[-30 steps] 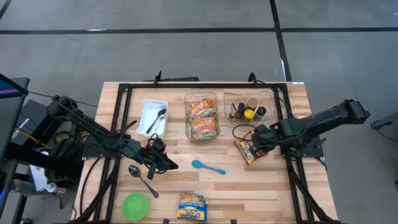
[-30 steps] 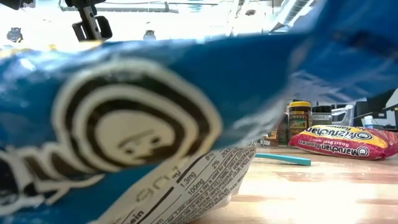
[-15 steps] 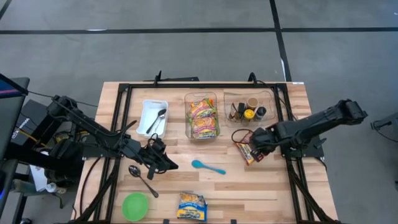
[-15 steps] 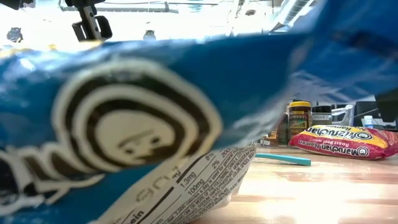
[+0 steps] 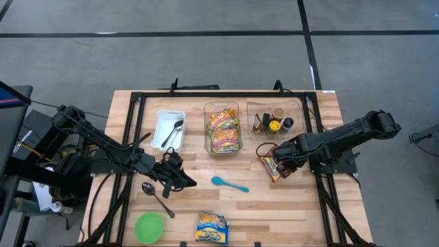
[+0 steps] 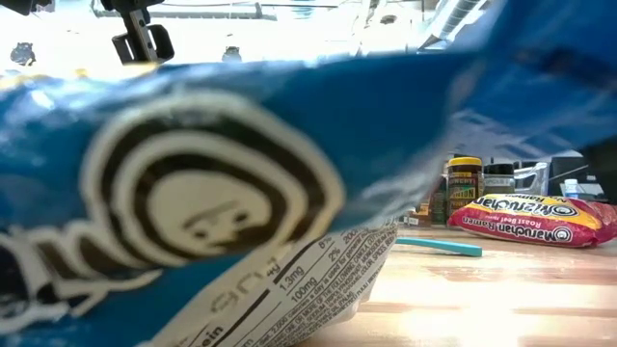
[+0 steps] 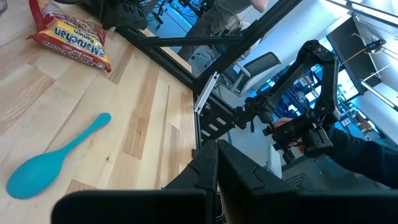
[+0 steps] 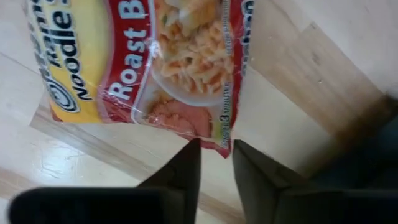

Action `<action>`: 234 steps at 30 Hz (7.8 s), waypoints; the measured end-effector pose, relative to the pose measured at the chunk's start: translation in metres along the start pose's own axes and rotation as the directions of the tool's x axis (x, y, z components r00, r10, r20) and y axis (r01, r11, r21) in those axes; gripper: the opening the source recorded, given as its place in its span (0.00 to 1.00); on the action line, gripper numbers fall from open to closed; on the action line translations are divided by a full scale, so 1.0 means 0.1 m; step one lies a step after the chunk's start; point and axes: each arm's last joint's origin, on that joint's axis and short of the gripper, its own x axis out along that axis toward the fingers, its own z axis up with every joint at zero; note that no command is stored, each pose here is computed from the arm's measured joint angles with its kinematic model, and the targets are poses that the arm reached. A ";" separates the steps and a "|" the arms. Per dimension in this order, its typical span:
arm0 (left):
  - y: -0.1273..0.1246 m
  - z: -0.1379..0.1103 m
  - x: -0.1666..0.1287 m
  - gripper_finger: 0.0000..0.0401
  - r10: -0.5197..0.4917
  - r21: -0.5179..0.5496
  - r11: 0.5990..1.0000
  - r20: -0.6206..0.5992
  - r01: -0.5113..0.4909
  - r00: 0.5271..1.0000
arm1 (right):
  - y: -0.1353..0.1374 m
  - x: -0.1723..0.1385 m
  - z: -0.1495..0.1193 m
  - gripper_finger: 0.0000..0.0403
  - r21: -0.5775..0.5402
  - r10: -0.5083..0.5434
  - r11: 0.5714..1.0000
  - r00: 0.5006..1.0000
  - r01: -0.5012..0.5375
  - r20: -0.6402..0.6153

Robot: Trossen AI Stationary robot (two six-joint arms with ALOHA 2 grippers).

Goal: Pick & Place Food Item
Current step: Put the red noodle pack into the left transparent bin

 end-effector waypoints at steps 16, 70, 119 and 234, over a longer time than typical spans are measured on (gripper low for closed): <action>0.00 0.00 0.00 0.00 -0.001 0.000 1.000 -0.001 0.001 1.000 | 0.01 -0.01 0.06 0.57 -0.071 0.037 0.997 0.999 -0.035 0.017; 0.00 0.00 0.00 0.00 -0.001 0.000 1.000 0.000 0.001 1.000 | 0.37 0.16 -0.14 0.38 0.295 0.351 0.886 0.933 -0.357 0.074; 0.00 0.00 0.00 0.00 -0.001 0.000 1.000 -0.001 0.001 1.000 | 0.50 0.36 -0.77 0.35 0.452 0.236 0.763 0.850 -0.462 0.471; 0.00 0.00 0.00 0.00 -0.001 0.000 1.000 -0.001 0.001 1.000 | 1.31 -1.53 -0.78 0.00 -0.197 0.365 0.930 0.731 -0.309 0.577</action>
